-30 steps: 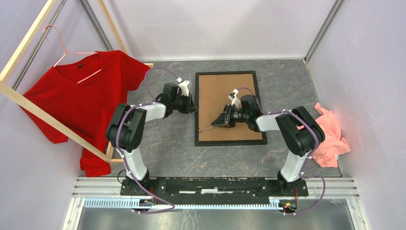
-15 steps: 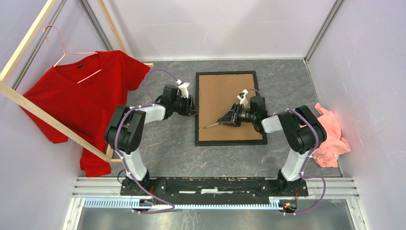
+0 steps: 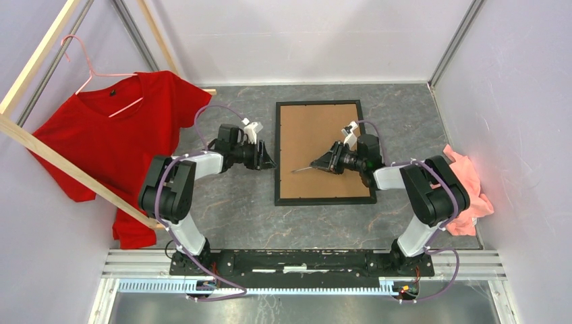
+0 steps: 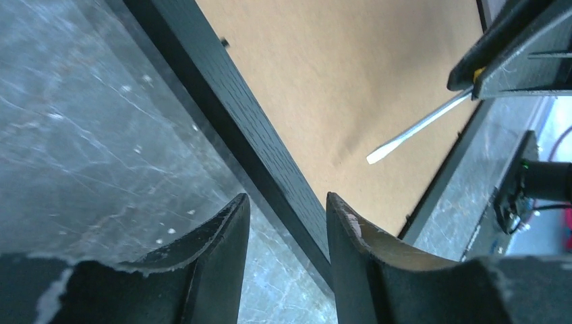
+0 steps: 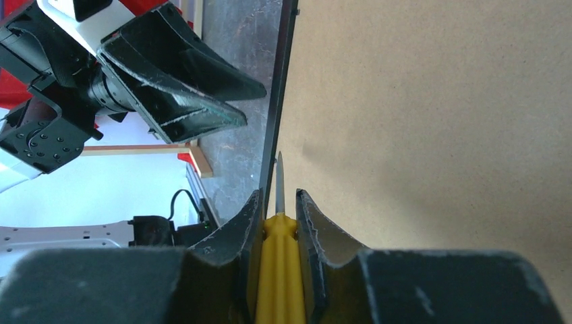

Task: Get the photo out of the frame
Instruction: Release the photo frame item from the photo frame.

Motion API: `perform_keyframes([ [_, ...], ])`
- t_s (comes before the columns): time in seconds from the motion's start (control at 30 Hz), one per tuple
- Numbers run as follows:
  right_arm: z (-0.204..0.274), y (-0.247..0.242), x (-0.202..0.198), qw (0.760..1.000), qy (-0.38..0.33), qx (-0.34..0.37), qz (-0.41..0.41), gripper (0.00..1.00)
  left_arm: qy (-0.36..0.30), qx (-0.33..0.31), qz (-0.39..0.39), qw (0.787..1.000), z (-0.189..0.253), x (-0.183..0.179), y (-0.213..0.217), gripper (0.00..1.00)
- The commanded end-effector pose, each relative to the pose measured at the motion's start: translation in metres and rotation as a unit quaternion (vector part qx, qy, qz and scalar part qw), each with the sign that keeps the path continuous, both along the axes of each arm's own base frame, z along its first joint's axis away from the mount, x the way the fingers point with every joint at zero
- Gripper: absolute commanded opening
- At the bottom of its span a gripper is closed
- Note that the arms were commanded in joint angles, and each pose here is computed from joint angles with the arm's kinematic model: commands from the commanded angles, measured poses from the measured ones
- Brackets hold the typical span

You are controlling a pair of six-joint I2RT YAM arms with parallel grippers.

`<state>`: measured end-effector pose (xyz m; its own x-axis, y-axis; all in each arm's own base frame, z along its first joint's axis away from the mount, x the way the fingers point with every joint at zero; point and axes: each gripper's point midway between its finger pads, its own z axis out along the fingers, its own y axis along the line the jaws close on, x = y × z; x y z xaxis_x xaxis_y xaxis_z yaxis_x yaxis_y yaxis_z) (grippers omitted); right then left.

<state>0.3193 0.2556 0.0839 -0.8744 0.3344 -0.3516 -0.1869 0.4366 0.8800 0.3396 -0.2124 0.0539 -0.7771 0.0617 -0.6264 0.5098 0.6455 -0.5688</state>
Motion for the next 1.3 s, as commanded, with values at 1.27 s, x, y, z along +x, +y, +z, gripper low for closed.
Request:
perform_keyframes([
  [1.27,-0.019,0.039,-0.013,0.999,0.007,-0.006,0.030,0.00,0.087,-0.069,-0.047,0.993,-0.021,-0.038,-0.020,0.33],
])
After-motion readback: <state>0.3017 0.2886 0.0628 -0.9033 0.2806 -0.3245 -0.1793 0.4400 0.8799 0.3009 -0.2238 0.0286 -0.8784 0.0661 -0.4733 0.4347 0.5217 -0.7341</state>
